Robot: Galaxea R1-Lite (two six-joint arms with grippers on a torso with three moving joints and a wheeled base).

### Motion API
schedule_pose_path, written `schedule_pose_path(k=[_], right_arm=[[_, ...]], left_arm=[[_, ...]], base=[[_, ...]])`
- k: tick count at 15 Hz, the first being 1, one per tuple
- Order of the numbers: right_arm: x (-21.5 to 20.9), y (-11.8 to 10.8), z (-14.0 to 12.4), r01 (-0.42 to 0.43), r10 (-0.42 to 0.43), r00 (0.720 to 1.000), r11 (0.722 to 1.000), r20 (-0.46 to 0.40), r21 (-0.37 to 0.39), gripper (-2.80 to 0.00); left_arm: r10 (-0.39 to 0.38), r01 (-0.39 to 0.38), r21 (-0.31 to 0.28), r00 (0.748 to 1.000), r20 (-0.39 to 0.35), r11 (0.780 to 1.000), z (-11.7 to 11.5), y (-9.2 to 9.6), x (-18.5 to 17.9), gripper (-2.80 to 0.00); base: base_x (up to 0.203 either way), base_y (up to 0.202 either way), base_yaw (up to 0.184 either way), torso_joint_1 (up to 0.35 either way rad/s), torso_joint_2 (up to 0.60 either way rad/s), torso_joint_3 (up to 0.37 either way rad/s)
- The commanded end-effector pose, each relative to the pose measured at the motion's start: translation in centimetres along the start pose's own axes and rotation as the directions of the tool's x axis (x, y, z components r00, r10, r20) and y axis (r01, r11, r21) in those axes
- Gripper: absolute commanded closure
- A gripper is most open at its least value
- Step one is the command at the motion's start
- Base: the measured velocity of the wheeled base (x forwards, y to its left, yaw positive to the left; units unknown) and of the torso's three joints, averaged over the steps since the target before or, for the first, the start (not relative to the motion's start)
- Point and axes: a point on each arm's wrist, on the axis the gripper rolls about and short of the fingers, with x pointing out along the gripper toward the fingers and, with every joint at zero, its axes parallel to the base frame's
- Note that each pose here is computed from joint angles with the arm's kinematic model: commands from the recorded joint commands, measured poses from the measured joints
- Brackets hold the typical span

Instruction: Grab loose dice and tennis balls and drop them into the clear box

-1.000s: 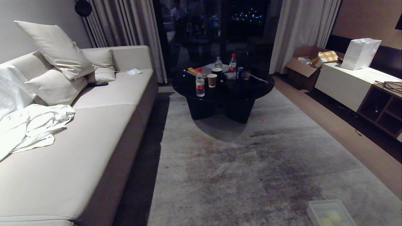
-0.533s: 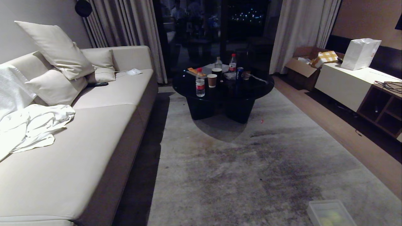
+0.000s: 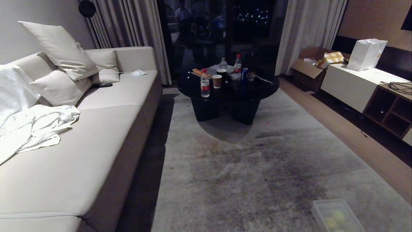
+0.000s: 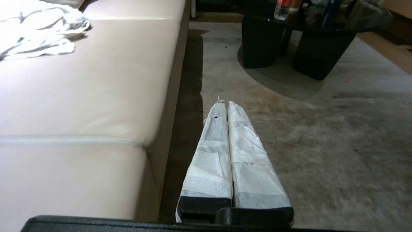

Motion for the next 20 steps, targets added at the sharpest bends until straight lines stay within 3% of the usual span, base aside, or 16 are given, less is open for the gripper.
schedule_pose_path(k=[1, 5, 20], right_arm=[[0.08, 0.00, -0.27, -0.001, 0.001, 1.000, 1.000, -0.011, 0.000, 0.00], [0.08, 0.00, -0.27, -0.001, 0.001, 1.000, 1.000, -0.011, 0.000, 0.00], [0.09, 0.00, -0.29, -0.001, 0.001, 1.000, 1.000, -0.012, 0.000, 0.00]], left_arm=[[0.001, -0.001, -0.001, 1.000, -0.003, 1.000, -0.04, 0.00, 0.02, 0.00], [0.002, -0.003, -0.007, 1.000, -0.005, 1.000, -0.05, 0.01, 0.02, 0.00], [0.002, -0.002, -0.007, 1.000, -0.003, 1.000, -0.04, 0.01, 0.02, 0.00]], base=[[-0.186, 0.000, 0.000, 0.002, 0.00, 0.002], [-0.172, 0.000, -0.001, 0.003, 0.00, 0.002], [0.000, 0.000, 0.000, 0.000, 0.00, 0.000]])
